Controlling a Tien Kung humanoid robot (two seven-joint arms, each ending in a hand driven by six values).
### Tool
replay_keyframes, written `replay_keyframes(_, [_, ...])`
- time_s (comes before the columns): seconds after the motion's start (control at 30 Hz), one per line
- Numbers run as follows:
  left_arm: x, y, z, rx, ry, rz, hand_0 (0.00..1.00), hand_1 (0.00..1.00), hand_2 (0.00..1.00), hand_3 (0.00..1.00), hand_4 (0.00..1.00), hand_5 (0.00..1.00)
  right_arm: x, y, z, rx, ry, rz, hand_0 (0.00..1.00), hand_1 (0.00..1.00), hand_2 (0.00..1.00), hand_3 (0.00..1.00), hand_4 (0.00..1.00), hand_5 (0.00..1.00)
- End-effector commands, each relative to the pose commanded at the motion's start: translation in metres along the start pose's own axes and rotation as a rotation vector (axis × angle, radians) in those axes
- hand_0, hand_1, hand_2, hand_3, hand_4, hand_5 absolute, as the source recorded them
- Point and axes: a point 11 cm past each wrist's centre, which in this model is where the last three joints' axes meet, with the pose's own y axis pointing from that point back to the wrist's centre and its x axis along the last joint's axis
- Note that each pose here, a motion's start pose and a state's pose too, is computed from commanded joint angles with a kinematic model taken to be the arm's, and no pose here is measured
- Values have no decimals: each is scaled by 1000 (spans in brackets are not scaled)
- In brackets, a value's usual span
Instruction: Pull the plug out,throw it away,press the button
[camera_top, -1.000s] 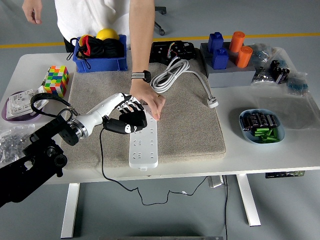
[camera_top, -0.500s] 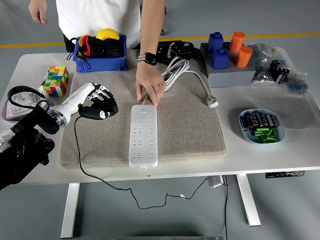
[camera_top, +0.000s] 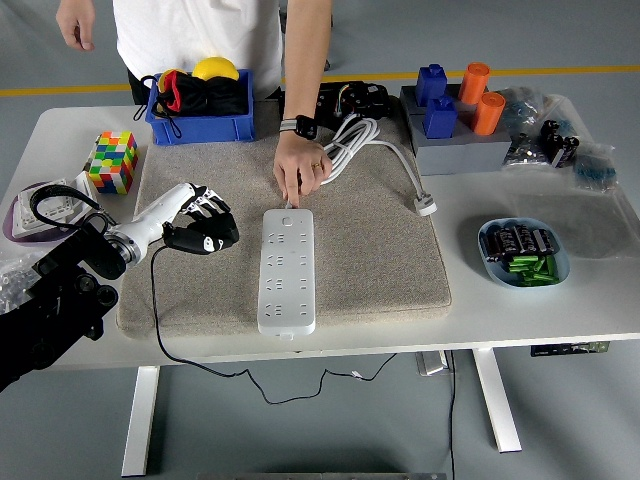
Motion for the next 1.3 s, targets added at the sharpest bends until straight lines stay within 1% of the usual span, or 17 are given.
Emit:
replay_keyframes(0.13, [-4, 0, -4, 17, -3, -19, 754, 732, 669, 725, 853, 2, 0, 0, 0, 0, 0, 1, 748, 660, 647, 616, 660, 480])
replay_keyframes(0.17, [-4, 0, -4, 19, -4, -21, 821, 854, 792, 839, 922, 2, 1, 0, 0, 0, 1, 1, 748, 660, 647, 616, 660, 480])
replay_keyframes(0.33, [-3, 0, -5, 30, -16, -28, 821, 854, 792, 839, 922, 2, 0, 0, 0, 1, -1, 0, 748, 660, 647, 616, 660, 480])
replay_keyframes(0.37, [-3, 0, -5, 31, -17, -28, 897, 952, 901, 912, 984, 82, 0, 0, 0, 2, -1, 0, 748, 660, 647, 616, 660, 480])
replay_keyframes(0.53, [0, 0, -2, 21, -19, -18, 897, 952, 901, 912, 984, 82, 0, 0, -1, 2, -2, 0, 748, 660, 647, 616, 660, 480])
replay_keyframes(0.57, [1, 0, 0, 14, -18, -13, 904, 965, 926, 921, 998, 142, 0, 0, -1, 2, -2, 0, 748, 660, 647, 616, 660, 480])
replay_keyframes(0.67, [5, 1, 11, -28, -14, 14, 904, 965, 926, 921, 998, 142, 0, 0, 0, 0, -1, 0, 748, 660, 647, 616, 660, 480])
replay_keyframes(0.73, [8, 2, 23, -74, -5, 33, 904, 965, 926, 921, 998, 142, 0, 0, 0, 0, 0, 0, 748, 660, 647, 616, 660, 480])
replay_keyframes(0.77, [9, 2, 30, -99, -1, 42, 886, 908, 867, 898, 997, 159, 0, 0, 0, 0, 0, 0, 748, 660, 648, 615, 660, 480])
replay_keyframes(0.87, [10, 3, 48, -160, 9, 53, 886, 908, 867, 898, 997, 159, 0, 0, 0, 0, 1, -1, 748, 660, 648, 615, 660, 480])
replay_keyframes(0.93, [8, 2, 57, -185, 11, 49, 886, 908, 867, 898, 997, 159, 0, 0, 0, 1, 1, -1, 748, 660, 648, 615, 660, 480])
replay_keyframes(0.97, [7, 1, 62, -195, 13, 44, 611, 601, 572, 833, 819, 21, 0, 0, 0, 1, 1, 0, 748, 659, 648, 615, 661, 480])
replay_keyframes(1.0, [6, 1, 63, -199, 13, 42, 611, 601, 572, 833, 819, 21, 0, 0, 0, 1, 1, 0, 748, 659, 648, 615, 661, 480])
replay_keyframes(1.03, [4, -2, 69, -205, 25, 30, 611, 601, 572, 833, 819, 21, 0, 0, -1, 2, 3, -1, 748, 659, 648, 615, 661, 480])
replay_keyframes(1.13, [-2, -9, 75, -200, 35, 5, 611, 601, 572, 833, 819, 21, -1, 0, -1, 3, 1, -1, 748, 659, 648, 615, 661, 480])
replay_keyframes(1.17, [-3, -11, 76, -197, 37, -2, 154, 50, 113, 681, 572, 2, -1, 0, -1, 4, 1, -2, 748, 659, 648, 615, 660, 480])
replay_keyframes(1.3, [-12, -19, 78, -180, 32, -35, 154, 50, 113, 681, 572, 2, 0, 0, -1, 2, 0, 0, 748, 659, 648, 615, 660, 480])
